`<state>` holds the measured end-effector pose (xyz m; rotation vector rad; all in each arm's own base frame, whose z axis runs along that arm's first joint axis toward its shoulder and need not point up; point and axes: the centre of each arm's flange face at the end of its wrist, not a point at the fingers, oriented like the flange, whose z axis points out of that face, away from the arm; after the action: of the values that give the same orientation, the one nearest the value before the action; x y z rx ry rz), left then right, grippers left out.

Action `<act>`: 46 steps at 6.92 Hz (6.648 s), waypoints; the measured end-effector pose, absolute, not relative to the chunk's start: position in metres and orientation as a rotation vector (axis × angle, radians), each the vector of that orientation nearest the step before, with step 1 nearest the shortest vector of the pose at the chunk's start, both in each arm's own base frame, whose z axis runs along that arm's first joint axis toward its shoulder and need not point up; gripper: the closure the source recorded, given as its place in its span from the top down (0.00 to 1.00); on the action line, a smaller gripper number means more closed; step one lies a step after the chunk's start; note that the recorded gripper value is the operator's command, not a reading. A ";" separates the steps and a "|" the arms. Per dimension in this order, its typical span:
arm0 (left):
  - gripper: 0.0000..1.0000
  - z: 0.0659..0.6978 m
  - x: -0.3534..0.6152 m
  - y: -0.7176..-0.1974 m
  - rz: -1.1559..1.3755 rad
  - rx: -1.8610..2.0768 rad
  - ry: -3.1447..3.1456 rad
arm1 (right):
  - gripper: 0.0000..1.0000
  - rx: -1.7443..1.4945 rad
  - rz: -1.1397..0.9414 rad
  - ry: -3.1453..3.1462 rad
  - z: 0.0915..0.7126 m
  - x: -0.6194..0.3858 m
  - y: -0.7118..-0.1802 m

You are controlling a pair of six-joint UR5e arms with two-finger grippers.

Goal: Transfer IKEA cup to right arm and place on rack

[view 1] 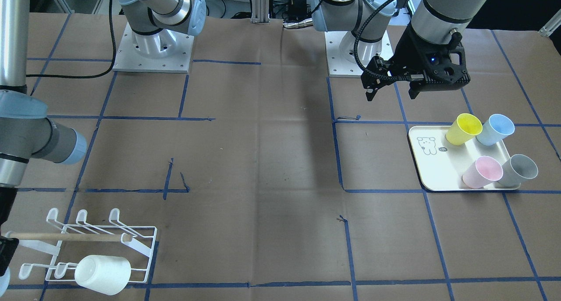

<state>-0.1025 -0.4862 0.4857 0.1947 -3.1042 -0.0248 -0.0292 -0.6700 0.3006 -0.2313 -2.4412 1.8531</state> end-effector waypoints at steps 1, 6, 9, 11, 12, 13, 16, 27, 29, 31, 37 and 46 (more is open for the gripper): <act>0.99 0.487 -0.103 -0.487 -0.020 0.202 -3.104 | 0.09 -0.229 1.841 -2.455 0.293 -0.026 -0.668; 0.99 0.487 -0.106 -0.486 -0.021 0.220 -3.107 | 0.22 -0.258 1.772 -2.497 0.273 -0.043 -0.656; 0.99 0.487 -0.106 -0.486 -0.022 0.216 -3.108 | 1.00 -0.262 1.738 -2.509 0.264 -0.043 -0.651; 0.99 0.486 -0.106 -0.486 -0.023 0.214 -3.109 | 1.00 -0.268 1.742 -2.520 0.267 -0.041 -0.652; 1.00 0.486 -0.106 -0.486 -0.023 0.212 -3.109 | 1.00 -0.265 1.741 -2.524 0.272 -0.040 -0.652; 0.99 0.486 -0.106 -0.486 -0.022 0.210 -3.109 | 1.00 -0.268 1.728 -2.532 0.284 -0.038 -0.652; 1.00 0.487 -0.106 -0.485 -0.021 0.209 -3.107 | 1.00 -0.257 1.595 -2.647 0.355 -0.023 -0.642; 1.00 0.484 -0.106 -0.485 -0.033 0.145 -3.111 | 1.00 -0.124 0.252 -3.148 0.524 0.123 -0.462; 1.00 0.481 -0.106 -0.485 -0.044 0.097 -3.112 | 1.00 -0.071 0.220 -3.155 0.521 0.145 -0.450; 1.00 0.480 -0.106 -0.484 -0.048 0.083 -3.113 | 1.00 -0.059 0.165 -3.163 0.504 0.147 -0.447; 1.00 0.480 -0.107 -0.484 -0.042 0.083 -3.112 | 1.00 -0.058 0.131 -3.170 0.494 0.149 -0.445; 1.00 0.480 -0.107 -0.484 -0.041 0.085 -3.112 | 1.00 -0.069 0.129 -3.167 0.493 0.148 -0.446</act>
<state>-0.1065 -0.4837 0.4805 0.0855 -3.1121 -0.0411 0.1483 -0.4461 0.4931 -0.0692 -3.1670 0.1290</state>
